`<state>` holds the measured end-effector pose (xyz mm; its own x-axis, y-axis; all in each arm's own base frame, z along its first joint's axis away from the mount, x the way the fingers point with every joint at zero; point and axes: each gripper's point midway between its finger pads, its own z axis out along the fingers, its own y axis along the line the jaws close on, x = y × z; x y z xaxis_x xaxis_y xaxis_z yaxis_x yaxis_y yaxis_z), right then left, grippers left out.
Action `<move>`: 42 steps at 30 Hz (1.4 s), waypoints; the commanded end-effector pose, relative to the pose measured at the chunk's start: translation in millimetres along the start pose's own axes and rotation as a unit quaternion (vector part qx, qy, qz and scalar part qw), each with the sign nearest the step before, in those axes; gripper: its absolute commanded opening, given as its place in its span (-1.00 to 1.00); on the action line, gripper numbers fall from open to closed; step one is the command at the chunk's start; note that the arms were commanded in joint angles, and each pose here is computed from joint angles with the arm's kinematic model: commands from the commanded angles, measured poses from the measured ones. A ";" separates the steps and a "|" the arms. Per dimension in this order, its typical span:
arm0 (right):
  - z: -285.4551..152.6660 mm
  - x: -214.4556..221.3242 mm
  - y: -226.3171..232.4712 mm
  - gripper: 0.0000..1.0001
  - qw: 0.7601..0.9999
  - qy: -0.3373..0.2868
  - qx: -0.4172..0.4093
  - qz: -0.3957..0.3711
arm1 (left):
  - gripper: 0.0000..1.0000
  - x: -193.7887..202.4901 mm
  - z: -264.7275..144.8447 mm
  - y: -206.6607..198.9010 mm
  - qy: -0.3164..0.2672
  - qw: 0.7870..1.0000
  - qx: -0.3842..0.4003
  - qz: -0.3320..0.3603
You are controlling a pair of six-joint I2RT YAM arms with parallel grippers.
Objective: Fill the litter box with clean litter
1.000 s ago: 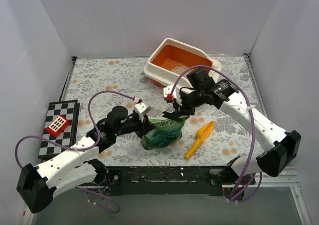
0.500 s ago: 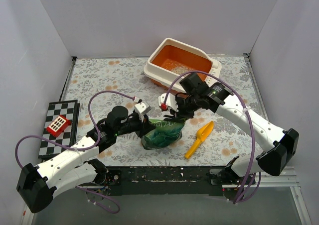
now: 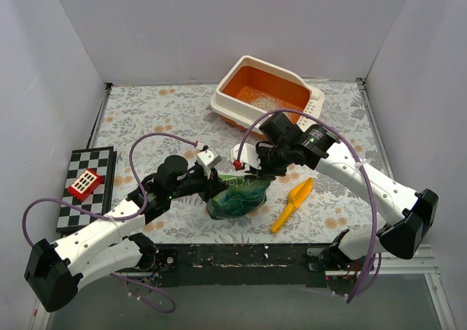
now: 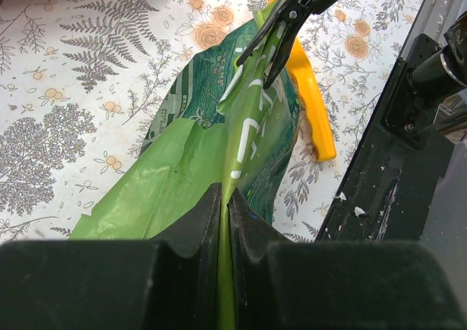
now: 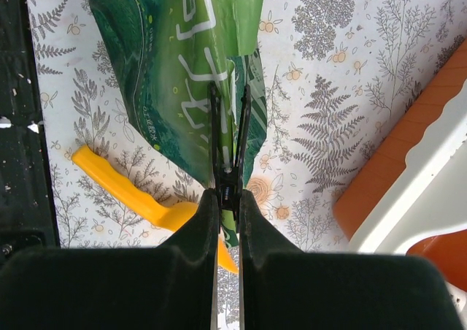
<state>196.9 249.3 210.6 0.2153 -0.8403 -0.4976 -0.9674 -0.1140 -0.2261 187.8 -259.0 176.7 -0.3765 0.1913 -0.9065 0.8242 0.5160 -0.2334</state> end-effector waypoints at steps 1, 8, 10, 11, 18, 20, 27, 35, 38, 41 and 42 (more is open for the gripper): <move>-9.3 23.8 15.6 -0.97 0.999 0.048 -0.016 -0.002 | -0.87 4.7 -2.1 8.8 0.003 1.000 -0.023 0.005; -4.0 20.8 21.6 -0.97 0.998 0.044 -0.032 -0.015 | -0.87 2.2 -4.3 7.3 -0.004 1.000 -0.020 0.008; 2.8 21.8 22.8 -0.97 0.998 0.051 -0.040 -0.020 | -0.86 1.3 -3.9 5.6 -0.004 1.000 -0.017 0.008; 5.4 20.7 23.6 -0.97 0.998 0.050 -0.043 -0.021 | -0.86 2.3 -4.0 6.6 -0.003 1.000 -0.018 0.008; 15.4 16.2 24.2 -0.77 0.997 0.057 -0.052 -0.025 | -0.85 0.0 -6.0 6.7 -0.009 1.000 -0.021 0.009; 14.8 8.9 20.7 -0.66 0.998 0.049 -0.042 -0.018 | -0.85 1.6 -5.2 8.5 -0.006 1.000 -0.025 0.008; -7.7 -11.3 -0.1 0.80 1.000 0.015 0.024 -0.005 | -0.84 2.8 -4.8 8.3 -0.004 1.000 -0.023 0.008; -46.2 -34.3 -14.9 0.89 0.991 -0.054 0.110 0.055 | -0.56 -2.3 -5.9 3.9 -0.010 1.000 -0.014 0.006; -61.8 -38.2 -29.2 0.89 0.976 -0.066 0.163 0.129 | -0.35 -11.8 -11.4 2.4 -0.030 0.999 -0.016 0.014; -74.9 -29.2 -43.1 0.91 0.949 -0.052 0.221 0.216 | -0.06 -25.6 -18.8 -0.2 -0.041 0.999 -0.020 0.015; -76.8 -27.6 -42.0 0.92 0.946 -0.050 0.224 0.231 | 0.14 -33.5 -22.2 -2.3 -0.045 0.999 -0.020 0.016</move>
<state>204.7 242.4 267.1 0.0027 -0.7974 -0.6035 -0.9195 0.2353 -0.3149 187.3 -252.6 184.9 -0.3495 0.1702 -0.9213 0.8200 0.5313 -0.2129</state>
